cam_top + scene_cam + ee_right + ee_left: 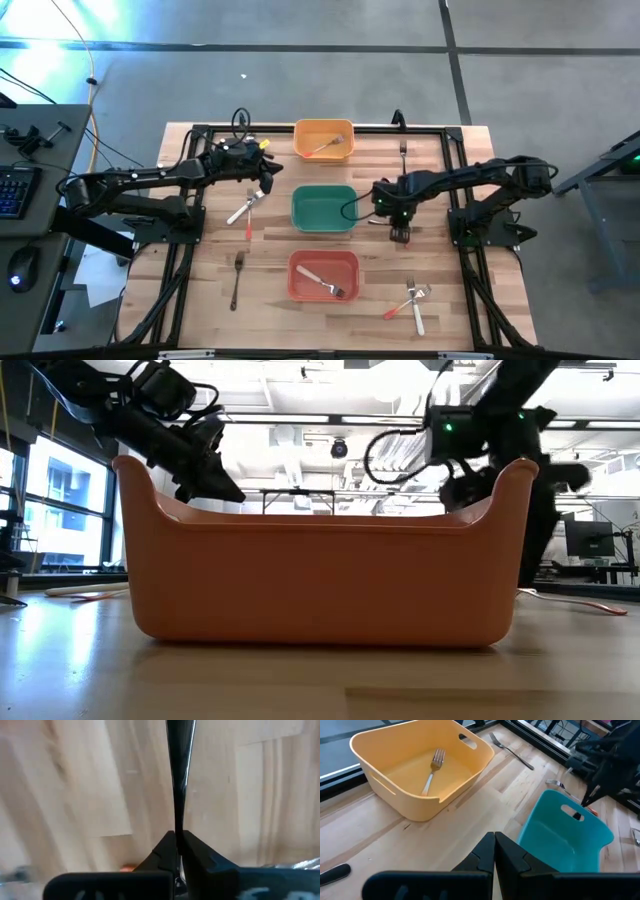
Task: Sort silverware by color (type)
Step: Put the black fork into the green bin
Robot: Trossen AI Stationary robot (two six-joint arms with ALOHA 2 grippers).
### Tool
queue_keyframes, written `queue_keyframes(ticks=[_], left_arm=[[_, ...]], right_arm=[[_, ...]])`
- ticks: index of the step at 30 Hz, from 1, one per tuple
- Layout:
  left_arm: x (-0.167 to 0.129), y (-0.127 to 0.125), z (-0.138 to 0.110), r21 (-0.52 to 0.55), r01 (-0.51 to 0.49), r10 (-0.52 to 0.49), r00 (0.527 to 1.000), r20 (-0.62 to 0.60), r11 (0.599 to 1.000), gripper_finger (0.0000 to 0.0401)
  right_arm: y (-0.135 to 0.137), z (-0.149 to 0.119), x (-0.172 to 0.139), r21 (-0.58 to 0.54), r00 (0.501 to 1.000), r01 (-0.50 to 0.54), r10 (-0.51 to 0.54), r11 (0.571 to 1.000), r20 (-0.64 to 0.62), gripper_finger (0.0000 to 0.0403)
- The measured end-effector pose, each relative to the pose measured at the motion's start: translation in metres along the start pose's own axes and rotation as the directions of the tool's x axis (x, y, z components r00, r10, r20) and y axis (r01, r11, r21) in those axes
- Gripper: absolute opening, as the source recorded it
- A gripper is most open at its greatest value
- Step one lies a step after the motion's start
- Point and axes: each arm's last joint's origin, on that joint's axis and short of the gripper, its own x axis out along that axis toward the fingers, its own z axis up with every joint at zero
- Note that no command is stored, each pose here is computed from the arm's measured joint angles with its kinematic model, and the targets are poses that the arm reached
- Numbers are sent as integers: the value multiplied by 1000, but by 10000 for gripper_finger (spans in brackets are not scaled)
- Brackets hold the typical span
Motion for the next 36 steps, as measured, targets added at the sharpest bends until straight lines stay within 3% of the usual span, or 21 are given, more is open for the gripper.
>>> queue_keyframes(ticks=[9,15,20,24,29,36], left_arm=[[0,-4,-1,19,16,-16,1000,-6,1000,0],[0,-4,-1,21,11,-11,1000,-6,1000,0],[0,-4,-1,26,9,-9,1000,-6,1000,0],[0,-3,-2,26,-6,6,1000,-7,1000,0],[0,-2,-3,26,-20,20,1000,-12,999,0],[0,-1,-4,19,-52,53,998,-20,998,0]], right_arm=[[18,37,-65,16,992,-31,29,999,123,0],[31,63,-113,148,955,-112,65,983,289,0],[40,97,-128,205,928,-160,76,966,366,0],[44,138,-121,171,904,-174,89,970,418,0],[35,182,-89,187,920,-154,72,970,385,0],[17,208,-41,216,954,-85,17,973,299,0]])
